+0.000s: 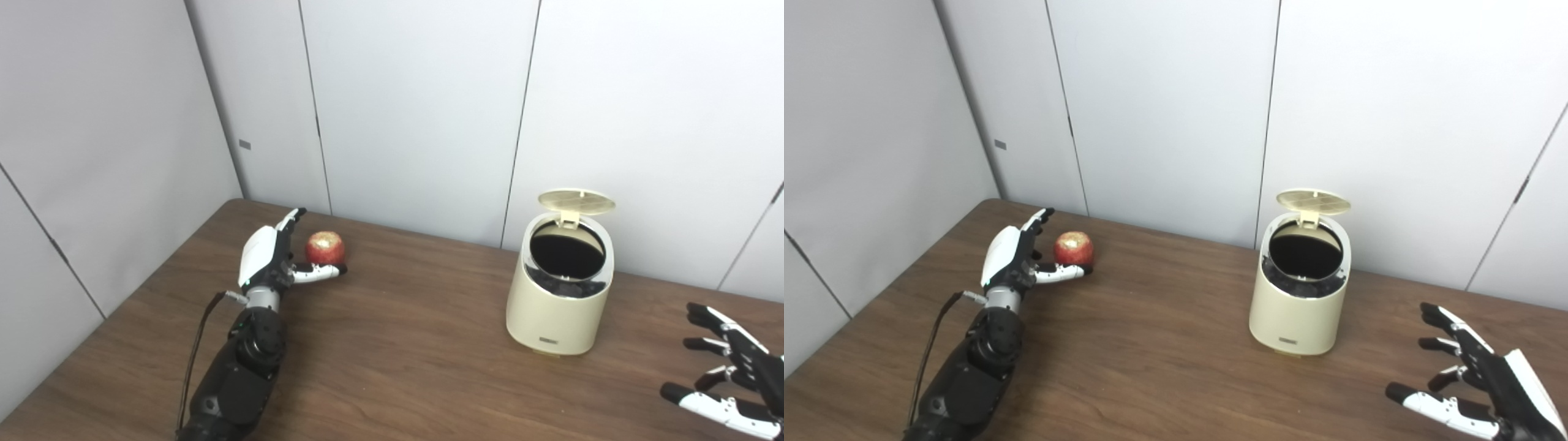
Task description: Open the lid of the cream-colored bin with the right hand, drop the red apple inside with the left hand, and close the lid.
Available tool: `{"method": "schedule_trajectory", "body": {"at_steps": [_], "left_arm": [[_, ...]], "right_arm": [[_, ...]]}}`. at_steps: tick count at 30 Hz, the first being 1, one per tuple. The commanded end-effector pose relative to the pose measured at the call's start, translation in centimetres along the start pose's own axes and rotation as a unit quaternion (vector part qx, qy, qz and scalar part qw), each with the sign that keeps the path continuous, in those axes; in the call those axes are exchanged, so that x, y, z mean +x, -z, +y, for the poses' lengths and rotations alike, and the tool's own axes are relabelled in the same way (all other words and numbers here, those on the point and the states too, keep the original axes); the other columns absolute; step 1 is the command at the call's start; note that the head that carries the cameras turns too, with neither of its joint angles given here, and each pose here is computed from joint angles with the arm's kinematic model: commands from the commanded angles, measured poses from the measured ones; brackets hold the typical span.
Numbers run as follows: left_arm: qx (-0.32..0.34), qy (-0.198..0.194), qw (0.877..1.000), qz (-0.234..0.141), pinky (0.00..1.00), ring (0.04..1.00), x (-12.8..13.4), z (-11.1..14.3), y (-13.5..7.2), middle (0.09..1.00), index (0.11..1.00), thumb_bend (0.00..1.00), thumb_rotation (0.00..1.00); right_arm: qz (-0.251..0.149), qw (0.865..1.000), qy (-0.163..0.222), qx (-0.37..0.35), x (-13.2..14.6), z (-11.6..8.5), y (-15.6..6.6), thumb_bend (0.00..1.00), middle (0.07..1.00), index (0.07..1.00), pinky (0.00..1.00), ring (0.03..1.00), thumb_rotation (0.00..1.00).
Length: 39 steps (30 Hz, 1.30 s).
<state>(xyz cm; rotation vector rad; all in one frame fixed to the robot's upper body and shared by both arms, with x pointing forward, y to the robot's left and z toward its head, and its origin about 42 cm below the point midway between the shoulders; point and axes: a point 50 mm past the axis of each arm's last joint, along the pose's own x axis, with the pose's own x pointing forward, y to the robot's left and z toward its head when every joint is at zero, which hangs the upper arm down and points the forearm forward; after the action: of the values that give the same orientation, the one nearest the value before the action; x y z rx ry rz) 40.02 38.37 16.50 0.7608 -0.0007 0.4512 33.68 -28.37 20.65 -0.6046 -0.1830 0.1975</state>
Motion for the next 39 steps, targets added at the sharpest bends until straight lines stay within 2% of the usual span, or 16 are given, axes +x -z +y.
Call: {"method": "schedule_trajectory", "body": {"at_steps": [1, 5, 7, 11, 17, 26, 33, 39], "left_arm": [[-0.023, -0.034, 0.998, -0.040, 0.61, 0.783, 1.7, 1.2, -2.0, 0.817, 0.880, 0.96, 0.19], [-0.020, -0.035, 0.999, -0.034, 0.59, 0.764, 1.7, 0.5, -1.4, 0.796, 0.866, 0.94, 0.19], [-0.026, -0.037, 0.998, -0.032, 0.61, 0.775, 1.8, 0.2, -1.0, 0.801, 0.864, 0.94, 0.17], [-0.040, -0.037, 0.998, -0.028, 0.66, 0.786, 1.9, -0.6, -0.4, 0.800, 0.844, 0.92, 0.12], [-0.028, -0.037, 0.999, -0.007, 0.62, 0.759, 2.0, -1.6, 0.6, 0.782, 0.820, 0.91, 0.09], [-0.026, -0.034, 0.999, 0.007, 0.60, 0.753, 2.2, -2.5, 1.8, 0.780, 0.822, 0.91, 0.11], [-0.036, -0.029, 0.999, 0.000, 0.63, 0.770, 2.3, -3.0, 1.9, 0.794, 0.814, 0.90, 0.10], [-0.027, -0.019, 0.999, 0.005, 0.58, 0.740, 2.3, -3.5, 1.7, 0.776, 0.796, 0.91, 0.12]], "right_arm": [[-0.031, 0.999, 0.013, -0.018, 0.1, -1.4, -1.3, 0.89, 0.880, 0.879, 0.46, 0.771, 0.45], [-0.031, 0.999, 0.015, -0.021, -0.2, -1.4, -1.2, 0.87, 0.881, 0.884, 0.49, 0.773, 0.42], [-0.029, 0.999, 0.015, -0.017, -0.4, -1.4, -1.2, 0.84, 0.888, 0.886, 0.51, 0.780, 0.38], [-0.029, 0.999, 0.022, -0.011, -0.7, -1.5, -1.2, 0.84, 0.887, 0.885, 0.53, 0.782, 0.36], [-0.028, 0.999, 0.026, -0.004, -1.1, -1.6, -1.1, 0.86, 0.883, 0.875, 0.52, 0.777, 0.38], [-0.023, 0.999, 0.027, -0.006, -1.7, -1.6, -1.0, 0.88, 0.867, 0.864, 0.51, 0.761, 0.40], [-0.023, 0.999, 0.031, -0.015, -1.9, -1.6, -1.0, 0.86, 0.869, 0.863, 0.53, 0.770, 0.40], [-0.022, 0.999, 0.034, -0.019, -2.1, -1.8, -0.9, 0.86, 0.864, 0.863, 0.52, 0.767, 0.41]]}}
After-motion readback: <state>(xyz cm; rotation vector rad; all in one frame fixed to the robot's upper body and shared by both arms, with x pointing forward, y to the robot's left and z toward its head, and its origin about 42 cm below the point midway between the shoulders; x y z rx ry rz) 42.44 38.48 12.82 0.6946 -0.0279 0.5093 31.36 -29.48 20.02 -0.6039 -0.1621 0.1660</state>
